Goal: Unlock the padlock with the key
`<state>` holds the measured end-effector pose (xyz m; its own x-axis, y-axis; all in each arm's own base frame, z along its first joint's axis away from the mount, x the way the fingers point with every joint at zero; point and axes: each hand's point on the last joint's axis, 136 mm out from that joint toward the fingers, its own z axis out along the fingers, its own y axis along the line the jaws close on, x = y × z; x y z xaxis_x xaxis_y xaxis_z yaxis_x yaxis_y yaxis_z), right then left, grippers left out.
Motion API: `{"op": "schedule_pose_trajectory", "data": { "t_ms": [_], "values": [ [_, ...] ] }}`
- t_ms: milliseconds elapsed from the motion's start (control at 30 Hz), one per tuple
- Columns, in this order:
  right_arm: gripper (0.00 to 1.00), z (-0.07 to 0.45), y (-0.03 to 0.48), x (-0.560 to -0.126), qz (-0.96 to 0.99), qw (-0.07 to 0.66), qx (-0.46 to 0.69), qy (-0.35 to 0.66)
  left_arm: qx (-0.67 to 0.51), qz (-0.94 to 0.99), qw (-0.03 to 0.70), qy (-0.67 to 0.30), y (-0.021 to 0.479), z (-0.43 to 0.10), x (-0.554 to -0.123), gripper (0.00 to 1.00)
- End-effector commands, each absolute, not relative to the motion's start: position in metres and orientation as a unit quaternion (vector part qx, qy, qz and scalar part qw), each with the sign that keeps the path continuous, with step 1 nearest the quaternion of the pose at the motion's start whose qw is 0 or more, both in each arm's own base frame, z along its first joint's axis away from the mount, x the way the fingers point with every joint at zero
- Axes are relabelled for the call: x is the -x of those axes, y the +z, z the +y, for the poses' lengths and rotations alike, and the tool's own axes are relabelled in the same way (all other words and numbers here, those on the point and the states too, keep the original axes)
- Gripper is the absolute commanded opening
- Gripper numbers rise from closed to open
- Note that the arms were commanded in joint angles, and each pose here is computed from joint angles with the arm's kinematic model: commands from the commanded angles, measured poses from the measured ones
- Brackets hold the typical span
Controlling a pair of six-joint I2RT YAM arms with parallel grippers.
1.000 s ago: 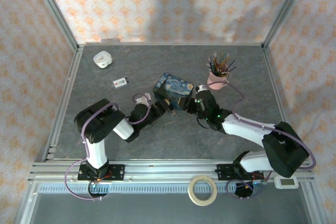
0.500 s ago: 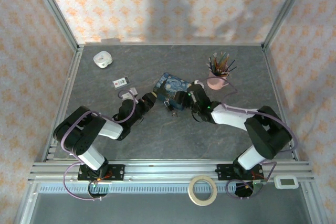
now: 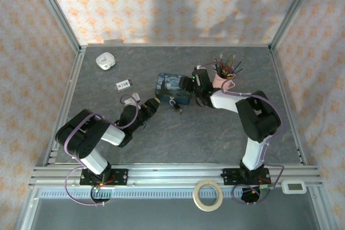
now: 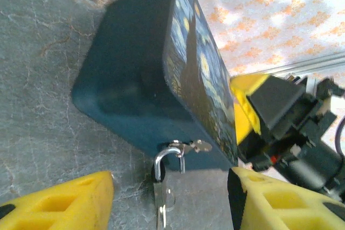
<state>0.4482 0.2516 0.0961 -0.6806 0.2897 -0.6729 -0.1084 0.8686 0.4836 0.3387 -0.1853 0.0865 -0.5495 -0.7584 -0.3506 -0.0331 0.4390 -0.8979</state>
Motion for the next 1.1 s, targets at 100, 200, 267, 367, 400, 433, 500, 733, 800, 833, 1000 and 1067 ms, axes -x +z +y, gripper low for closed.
{"op": "schedule_pose_trajectory", "data": {
  "t_ms": [100, 200, 267, 367, 400, 433, 500, 733, 800, 833, 1000, 1067],
  "values": [
    [0.68, 0.279, 0.128, -0.472, 0.866, 0.427, 0.037, 0.257, 0.264, 0.730, 0.399, -0.488, 0.097, -0.186, -0.337, 0.55],
    [0.70, 0.264, 0.142, -0.464, 0.867, 0.444, 0.054, 0.217, 0.267, 0.732, 0.404, -0.479, 0.098, -0.179, -0.341, 0.56],
    [0.73, 0.256, 0.149, -0.450, 0.872, 0.445, 0.074, 0.191, 0.272, 0.730, 0.407, -0.476, 0.101, -0.168, -0.347, 0.56],
    [0.73, 0.254, 0.152, -0.420, 0.882, 0.431, 0.123, 0.149, 0.283, 0.718, 0.418, -0.478, 0.111, -0.150, -0.357, 0.56],
    [0.73, 0.255, 0.150, -0.408, 0.886, 0.421, 0.140, 0.136, 0.285, 0.715, 0.424, -0.476, 0.114, -0.143, -0.360, 0.56],
    [0.72, 0.256, 0.147, -0.397, 0.889, 0.411, 0.153, 0.130, 0.286, 0.714, 0.430, -0.473, 0.118, -0.138, -0.363, 0.56],
    [0.72, 0.264, 0.142, -0.371, 0.892, 0.389, 0.187, 0.134, 0.285, 0.716, 0.442, -0.460, 0.125, -0.130, -0.371, 0.56],
    [0.72, 0.298, 0.115, -0.314, 0.892, 0.321, 0.292, 0.125, 0.275, 0.728, 0.466, -0.421, 0.144, -0.115, -0.390, 0.63],
    [0.73, 0.302, 0.104, -0.312, 0.895, 0.301, 0.308, 0.115, 0.274, 0.727, 0.467, -0.423, 0.147, -0.113, -0.393, 0.65],
    [0.74, 0.304, 0.099, -0.312, 0.897, 0.294, 0.312, 0.109, 0.271, 0.726, 0.467, -0.426, 0.149, -0.113, -0.393, 0.66],
    [0.75, 0.317, 0.078, -0.321, 0.896, 0.278, 0.337, 0.083, 0.264, 0.731, 0.462, -0.427, 0.147, -0.113, -0.385, 0.66],
    [0.74, 0.319, 0.071, -0.327, 0.894, 0.279, 0.346, 0.062, 0.267, 0.734, 0.460, -0.423, 0.143, -0.111, -0.380, 0.66]
  ]
}}
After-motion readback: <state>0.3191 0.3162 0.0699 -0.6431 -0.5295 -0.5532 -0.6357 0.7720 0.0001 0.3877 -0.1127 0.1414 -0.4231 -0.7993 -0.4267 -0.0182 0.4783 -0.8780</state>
